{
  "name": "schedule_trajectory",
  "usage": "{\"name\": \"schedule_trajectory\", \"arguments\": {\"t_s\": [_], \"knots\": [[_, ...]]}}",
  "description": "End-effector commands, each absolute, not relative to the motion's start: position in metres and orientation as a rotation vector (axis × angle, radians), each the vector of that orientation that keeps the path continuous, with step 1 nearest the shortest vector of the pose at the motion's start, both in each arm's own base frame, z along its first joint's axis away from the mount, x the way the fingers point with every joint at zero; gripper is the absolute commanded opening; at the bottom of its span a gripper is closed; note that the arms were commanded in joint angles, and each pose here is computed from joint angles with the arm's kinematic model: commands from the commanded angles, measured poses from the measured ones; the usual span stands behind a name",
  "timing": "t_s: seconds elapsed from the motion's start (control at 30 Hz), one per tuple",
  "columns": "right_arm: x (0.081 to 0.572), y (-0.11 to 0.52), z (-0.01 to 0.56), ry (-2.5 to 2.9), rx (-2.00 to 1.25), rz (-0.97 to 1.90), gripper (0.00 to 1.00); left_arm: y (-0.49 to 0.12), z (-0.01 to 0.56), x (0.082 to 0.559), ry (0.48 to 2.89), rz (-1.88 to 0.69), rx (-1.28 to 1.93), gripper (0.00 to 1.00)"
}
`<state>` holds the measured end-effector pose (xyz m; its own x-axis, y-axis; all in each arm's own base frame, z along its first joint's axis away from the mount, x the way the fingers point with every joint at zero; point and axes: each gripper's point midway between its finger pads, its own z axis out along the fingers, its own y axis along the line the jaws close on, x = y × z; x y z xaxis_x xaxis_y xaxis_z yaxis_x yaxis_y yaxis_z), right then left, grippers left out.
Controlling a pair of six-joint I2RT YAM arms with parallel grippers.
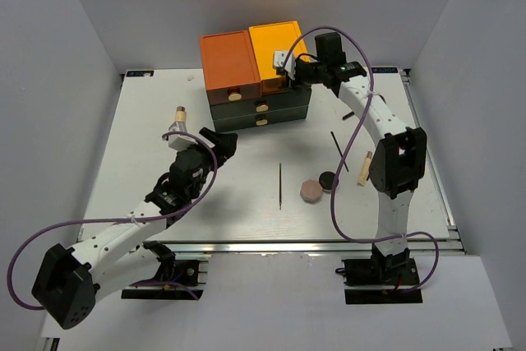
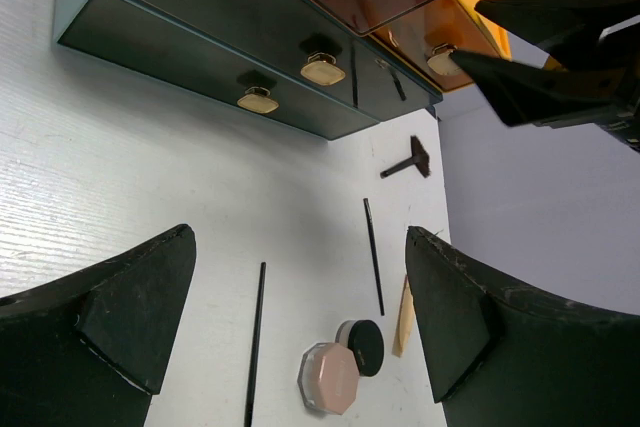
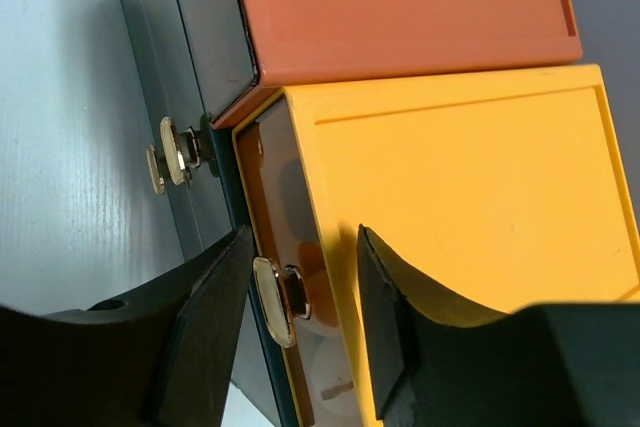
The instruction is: Organize the makeup
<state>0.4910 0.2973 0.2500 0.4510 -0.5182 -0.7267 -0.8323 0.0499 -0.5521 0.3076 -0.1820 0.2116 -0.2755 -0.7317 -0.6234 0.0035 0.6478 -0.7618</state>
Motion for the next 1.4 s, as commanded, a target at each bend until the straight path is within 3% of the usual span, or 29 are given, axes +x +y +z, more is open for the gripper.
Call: {"name": "schedule_trajectory", "arguments": {"t_s": [0.0,0.1,0.23,0.6,1.27,1.37], "knots": [[0.503,0.297,0.260,1.180,-1.590,0.312,0.51,-0.183,0.215,0.309,1.716,-0.795,-0.585,0.95],[0.498,0.297,0.254,1.183,-1.610,0.332,0.44,-0.183,0.217,0.309,1.715,-0.797,-0.584,0.95],[0.489,0.295,0.255,1.151,-1.632,0.328,0.26,-0.181,0.214,0.308,1.716,-0.791,-0.591,0.95],[0.477,0.289,0.247,1.148,-1.677,0.331,0.13,-0.184,0.213,0.309,1.723,-0.797,-0.581,0.95],[0.463,0.290,0.257,1.107,-1.691,0.351,0.14,-0.182,0.214,0.307,1.718,-0.800,-0.588,0.95],[0.466,0.291,0.261,1.113,-1.667,0.352,0.33,-0.181,0.214,0.307,1.713,-0.798,-0.591,0.95]]}}
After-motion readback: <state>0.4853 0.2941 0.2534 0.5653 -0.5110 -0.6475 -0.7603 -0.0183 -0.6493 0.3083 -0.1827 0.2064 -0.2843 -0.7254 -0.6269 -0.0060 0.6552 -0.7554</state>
